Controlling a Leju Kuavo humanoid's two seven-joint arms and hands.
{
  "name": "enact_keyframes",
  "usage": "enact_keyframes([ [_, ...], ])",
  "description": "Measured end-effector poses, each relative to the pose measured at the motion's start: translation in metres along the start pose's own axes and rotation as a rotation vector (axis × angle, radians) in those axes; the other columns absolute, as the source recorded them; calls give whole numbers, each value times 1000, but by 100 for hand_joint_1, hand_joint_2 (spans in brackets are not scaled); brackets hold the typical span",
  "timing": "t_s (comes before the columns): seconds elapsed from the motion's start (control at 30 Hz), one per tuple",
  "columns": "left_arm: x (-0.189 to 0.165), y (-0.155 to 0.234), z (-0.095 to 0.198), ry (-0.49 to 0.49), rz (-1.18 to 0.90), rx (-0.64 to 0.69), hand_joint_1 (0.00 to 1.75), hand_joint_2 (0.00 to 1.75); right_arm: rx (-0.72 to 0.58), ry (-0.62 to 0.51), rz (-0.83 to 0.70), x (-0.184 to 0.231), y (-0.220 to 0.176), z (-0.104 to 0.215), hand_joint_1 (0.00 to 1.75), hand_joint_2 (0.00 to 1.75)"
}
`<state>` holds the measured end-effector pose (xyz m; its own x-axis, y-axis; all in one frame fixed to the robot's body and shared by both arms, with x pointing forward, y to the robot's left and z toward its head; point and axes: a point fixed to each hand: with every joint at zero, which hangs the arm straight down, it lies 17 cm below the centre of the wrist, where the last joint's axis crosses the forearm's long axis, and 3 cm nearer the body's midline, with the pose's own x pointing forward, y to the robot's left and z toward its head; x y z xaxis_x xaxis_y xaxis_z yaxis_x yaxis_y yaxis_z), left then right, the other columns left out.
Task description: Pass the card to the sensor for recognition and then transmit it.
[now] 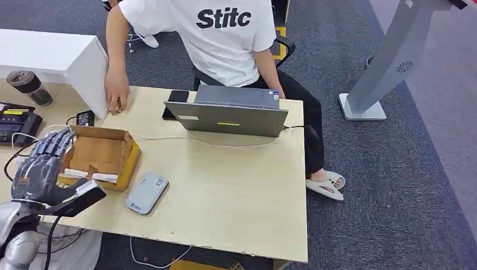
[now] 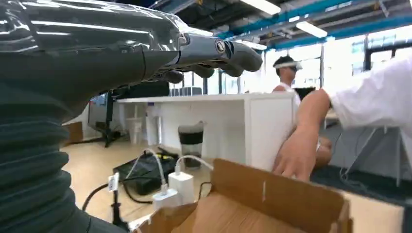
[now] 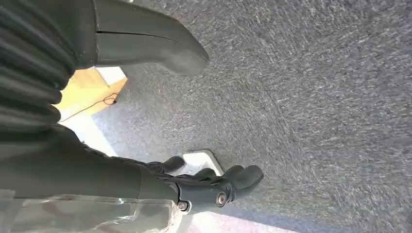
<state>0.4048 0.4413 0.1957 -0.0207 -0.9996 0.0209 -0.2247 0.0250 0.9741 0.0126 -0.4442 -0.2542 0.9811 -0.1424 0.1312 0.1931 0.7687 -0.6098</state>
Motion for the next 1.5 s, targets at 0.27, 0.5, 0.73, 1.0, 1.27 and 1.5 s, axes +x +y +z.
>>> enact_keyframes([
  [0.27,-18,-21,4,12,13,-132,0,175,3,9,23,-2,1,0,0,175],
  [0.5,-35,-29,-6,23,14,-207,0,175,9,8,32,-1,3,1,0,175],
  [0.73,-23,-44,-20,-11,-31,-251,0,175,16,5,30,2,5,1,0,175],
  [1.0,-5,-58,-30,-51,-81,-263,0,175,17,-2,46,6,4,0,0,175],
  [1.27,14,-76,-34,-94,-68,-303,0,175,26,-6,47,8,6,0,0,175],
  [1.5,21,-91,-36,-99,-60,-353,0,175,26,2,48,8,4,-2,0,175],
])
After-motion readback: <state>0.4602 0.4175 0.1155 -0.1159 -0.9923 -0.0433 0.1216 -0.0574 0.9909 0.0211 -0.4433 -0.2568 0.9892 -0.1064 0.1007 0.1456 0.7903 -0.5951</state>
